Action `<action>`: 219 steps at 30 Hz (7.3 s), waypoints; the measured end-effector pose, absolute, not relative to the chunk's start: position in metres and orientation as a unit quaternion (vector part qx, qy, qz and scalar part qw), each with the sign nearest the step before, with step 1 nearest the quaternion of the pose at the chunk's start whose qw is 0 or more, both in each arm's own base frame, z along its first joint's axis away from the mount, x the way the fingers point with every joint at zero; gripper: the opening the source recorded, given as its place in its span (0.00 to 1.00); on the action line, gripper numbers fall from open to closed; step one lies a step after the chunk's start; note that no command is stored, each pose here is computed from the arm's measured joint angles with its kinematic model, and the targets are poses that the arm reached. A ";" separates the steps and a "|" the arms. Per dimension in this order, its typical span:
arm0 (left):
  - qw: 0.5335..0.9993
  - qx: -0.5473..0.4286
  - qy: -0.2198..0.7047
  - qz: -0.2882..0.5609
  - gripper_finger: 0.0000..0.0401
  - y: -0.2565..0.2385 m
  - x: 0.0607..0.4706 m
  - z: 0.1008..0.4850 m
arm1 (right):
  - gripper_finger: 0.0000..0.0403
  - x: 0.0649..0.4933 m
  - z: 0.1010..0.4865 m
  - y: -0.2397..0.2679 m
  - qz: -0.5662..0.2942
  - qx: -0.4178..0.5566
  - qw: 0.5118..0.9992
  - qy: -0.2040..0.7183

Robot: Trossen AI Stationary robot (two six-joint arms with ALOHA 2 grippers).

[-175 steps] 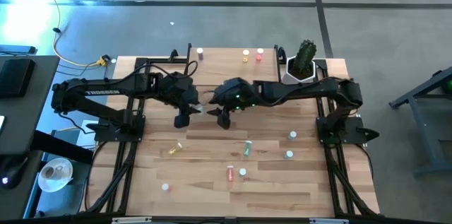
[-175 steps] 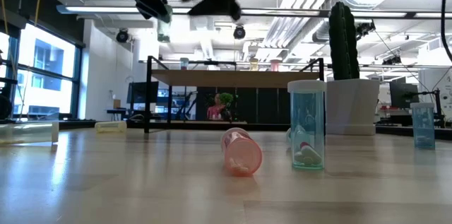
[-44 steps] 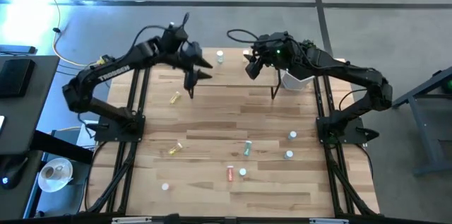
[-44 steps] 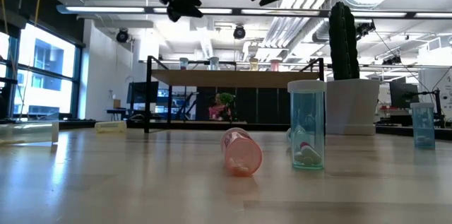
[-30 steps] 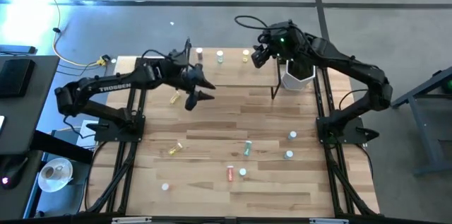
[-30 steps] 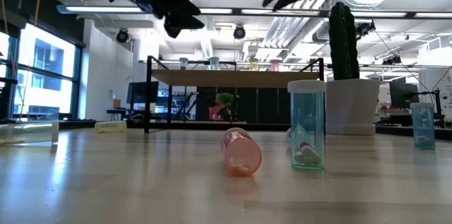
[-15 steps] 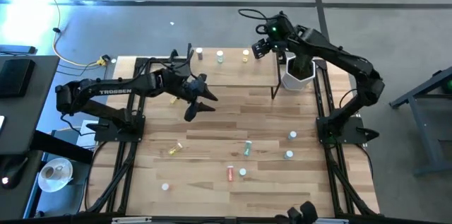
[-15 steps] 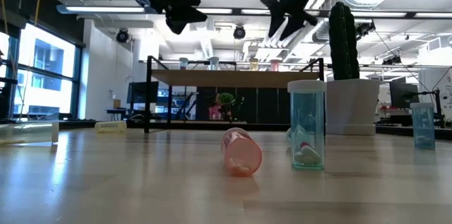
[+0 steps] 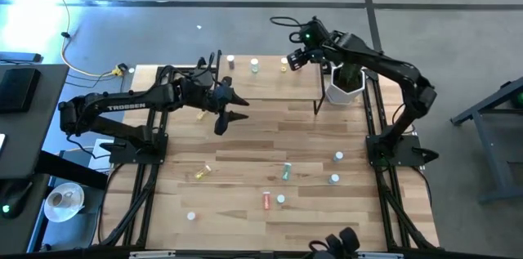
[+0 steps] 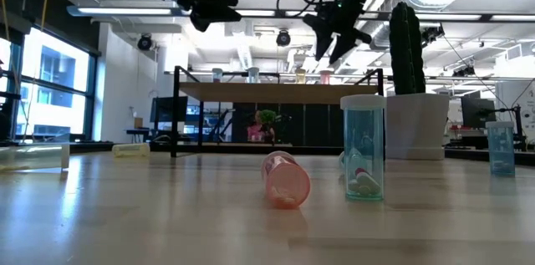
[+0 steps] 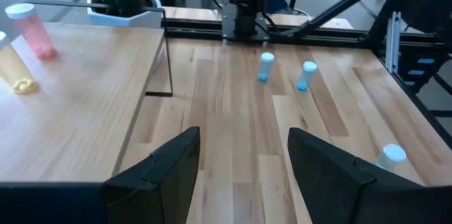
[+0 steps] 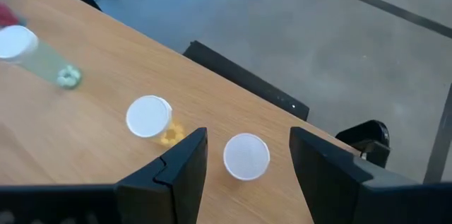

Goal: Pick and place medicine bottles onto shelf by color
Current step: Adjust the pink pill bottle on the shelf, then put the bottom yellow pill bottle on the shelf aligned with the other yellow pill bottle

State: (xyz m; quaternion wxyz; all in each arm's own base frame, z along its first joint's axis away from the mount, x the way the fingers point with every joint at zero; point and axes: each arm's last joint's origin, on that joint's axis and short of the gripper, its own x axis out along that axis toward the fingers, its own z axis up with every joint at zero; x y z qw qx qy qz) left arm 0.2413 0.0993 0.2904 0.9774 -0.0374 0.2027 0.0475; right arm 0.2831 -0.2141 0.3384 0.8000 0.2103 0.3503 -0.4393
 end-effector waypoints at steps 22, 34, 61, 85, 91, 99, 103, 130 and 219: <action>0.975 -0.042 0.215 0.047 0.51 0.099 0.240 0.288 | 0.48 0.287 0.314 -0.219 -0.461 0.211 0.760 0.407; 0.974 -0.043 0.216 0.047 0.51 0.099 0.240 0.288 | 0.48 0.288 0.314 -0.219 -0.459 0.212 0.761 0.407; 0.973 -0.045 0.222 0.047 0.51 0.099 0.240 0.287 | 0.29 0.286 0.314 -0.215 -0.450 0.206 0.759 0.423; 0.973 -0.044 0.222 0.049 0.51 0.099 0.240 0.287 | 0.29 0.287 0.315 -0.201 -0.459 0.165 0.744 0.456; 0.973 -0.044 0.222 0.049 0.51 0.099 0.240 0.287 | 0.29 0.288 0.315 -0.201 -0.456 0.169 0.746 0.455; 0.973 -0.044 0.222 0.049 0.51 0.099 0.240 0.287 | 0.37 0.288 0.314 -0.201 -0.453 0.171 0.746 0.457; 0.973 -0.044 0.222 0.049 0.51 0.099 0.240 0.287 | 0.39 0.287 0.314 -0.201 -0.460 0.163 0.743 0.457; 0.945 -0.073 0.289 0.134 0.51 0.079 0.193 0.300 | 0.40 0.316 0.359 -0.117 -0.355 0.087 0.792 0.490; 0.757 -0.228 0.562 0.244 0.41 -0.079 0.173 0.126 | 0.40 0.376 0.328 -0.043 -0.257 0.040 0.843 0.471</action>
